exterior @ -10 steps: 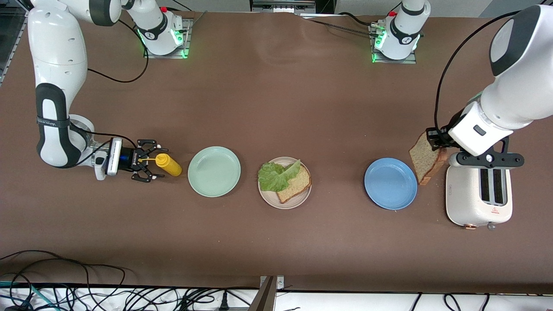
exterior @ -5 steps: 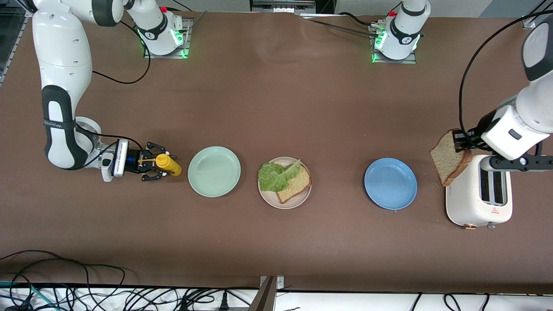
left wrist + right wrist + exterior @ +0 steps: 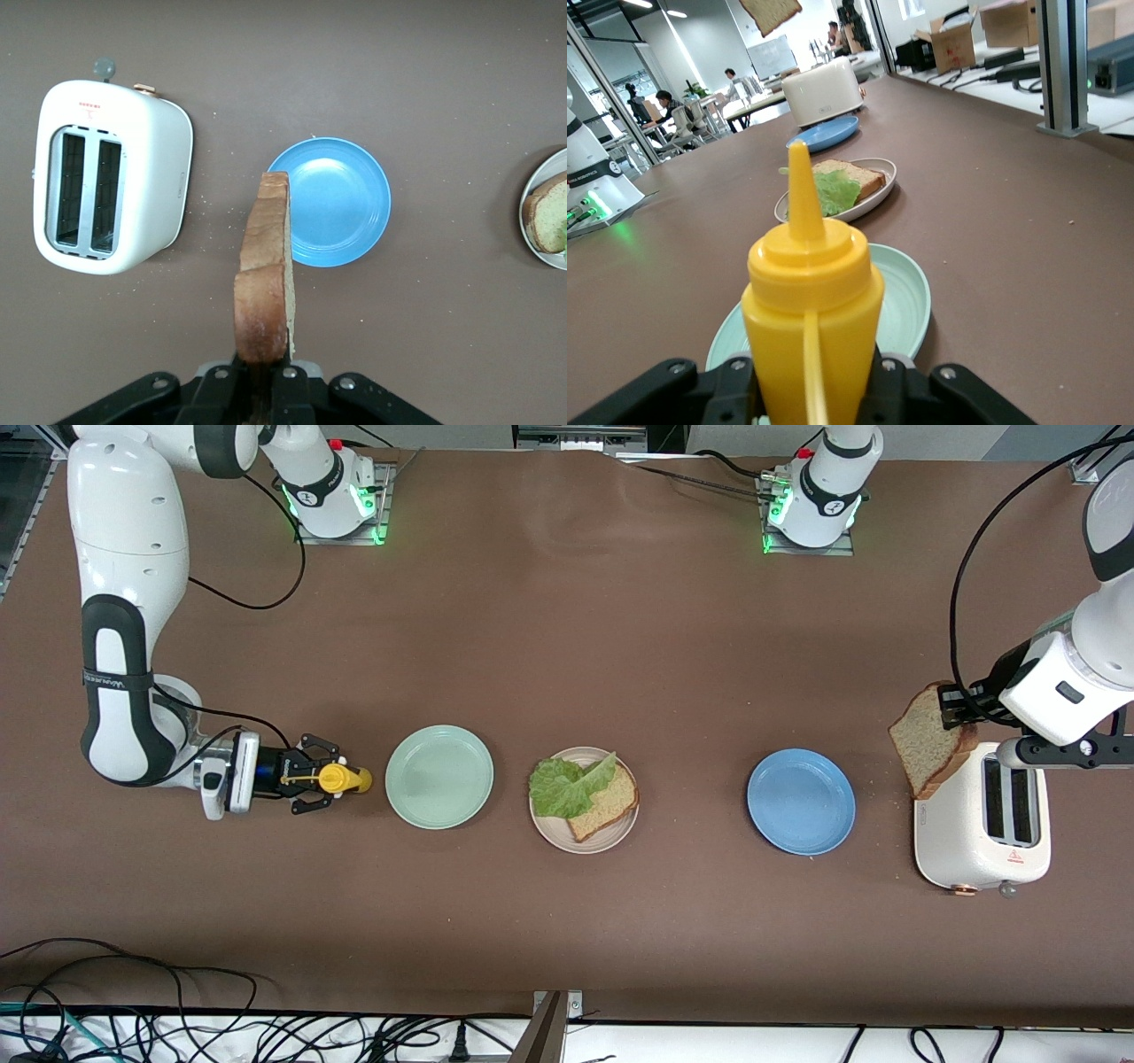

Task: Make sandwich on beige plate with both arms
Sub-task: 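Lift the yellow bottle and carry it over the beige plate with the right gripper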

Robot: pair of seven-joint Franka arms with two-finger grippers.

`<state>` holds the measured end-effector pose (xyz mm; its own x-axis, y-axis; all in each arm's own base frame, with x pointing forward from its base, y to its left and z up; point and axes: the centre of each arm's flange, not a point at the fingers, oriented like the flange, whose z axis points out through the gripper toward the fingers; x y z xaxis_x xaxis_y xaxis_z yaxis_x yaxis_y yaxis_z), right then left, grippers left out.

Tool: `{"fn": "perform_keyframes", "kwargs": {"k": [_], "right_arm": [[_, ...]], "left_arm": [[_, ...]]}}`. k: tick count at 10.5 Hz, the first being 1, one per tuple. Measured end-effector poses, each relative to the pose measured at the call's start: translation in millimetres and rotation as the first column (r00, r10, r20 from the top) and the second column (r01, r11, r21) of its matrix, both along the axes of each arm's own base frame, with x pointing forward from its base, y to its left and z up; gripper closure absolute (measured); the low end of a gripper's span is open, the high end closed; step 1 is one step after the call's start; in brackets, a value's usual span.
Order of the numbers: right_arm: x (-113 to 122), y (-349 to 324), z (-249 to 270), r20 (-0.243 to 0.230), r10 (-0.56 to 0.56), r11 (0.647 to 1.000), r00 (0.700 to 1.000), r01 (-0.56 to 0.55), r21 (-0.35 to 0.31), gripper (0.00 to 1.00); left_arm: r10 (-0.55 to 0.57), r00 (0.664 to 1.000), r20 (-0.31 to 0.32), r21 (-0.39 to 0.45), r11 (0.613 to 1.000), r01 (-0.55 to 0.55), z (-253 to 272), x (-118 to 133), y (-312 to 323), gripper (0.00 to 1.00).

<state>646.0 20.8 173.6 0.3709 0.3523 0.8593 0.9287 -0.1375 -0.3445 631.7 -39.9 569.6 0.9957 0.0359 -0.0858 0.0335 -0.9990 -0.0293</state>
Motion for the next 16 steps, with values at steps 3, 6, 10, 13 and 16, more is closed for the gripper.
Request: {"fn": "perform_keyframes", "kwargs": {"k": [3, 6, 10, 13, 16], "right_arm": [[35, 49, 39, -0.109, 0.009, 0.982, 0.994, -0.030, -0.187, 0.85], [58, 105, 85, -0.174, 0.004, 0.905, 0.985, -0.078, -0.418, 0.89], [57, 201, 121, -0.158, -0.032, 0.734, 0.987, -0.084, -0.674, 0.89], [24, 294, 122, -0.086, -0.017, 0.530, 0.996, -0.064, -0.846, 0.89], [-7, 357, 131, 0.016, 0.055, 0.311, 0.998, -0.002, -0.950, 0.89]], "left_arm": [[0.049, 0.998, -0.034, 0.028, 0.998, -0.048, -2, -4, 32, 0.91], [0.060, 0.997, -0.041, 0.021, 0.998, -0.059, 3, -9, 18, 0.91], [0.071, 0.997, -0.044, 0.017, 0.997, -0.070, 10, -21, 18, 0.91], [0.070, 0.996, -0.045, 0.015, 0.997, -0.070, 9, -22, 17, 0.91], [0.058, 0.997, -0.043, 0.011, 0.998, -0.057, 11, -23, 10, 0.91]]}}
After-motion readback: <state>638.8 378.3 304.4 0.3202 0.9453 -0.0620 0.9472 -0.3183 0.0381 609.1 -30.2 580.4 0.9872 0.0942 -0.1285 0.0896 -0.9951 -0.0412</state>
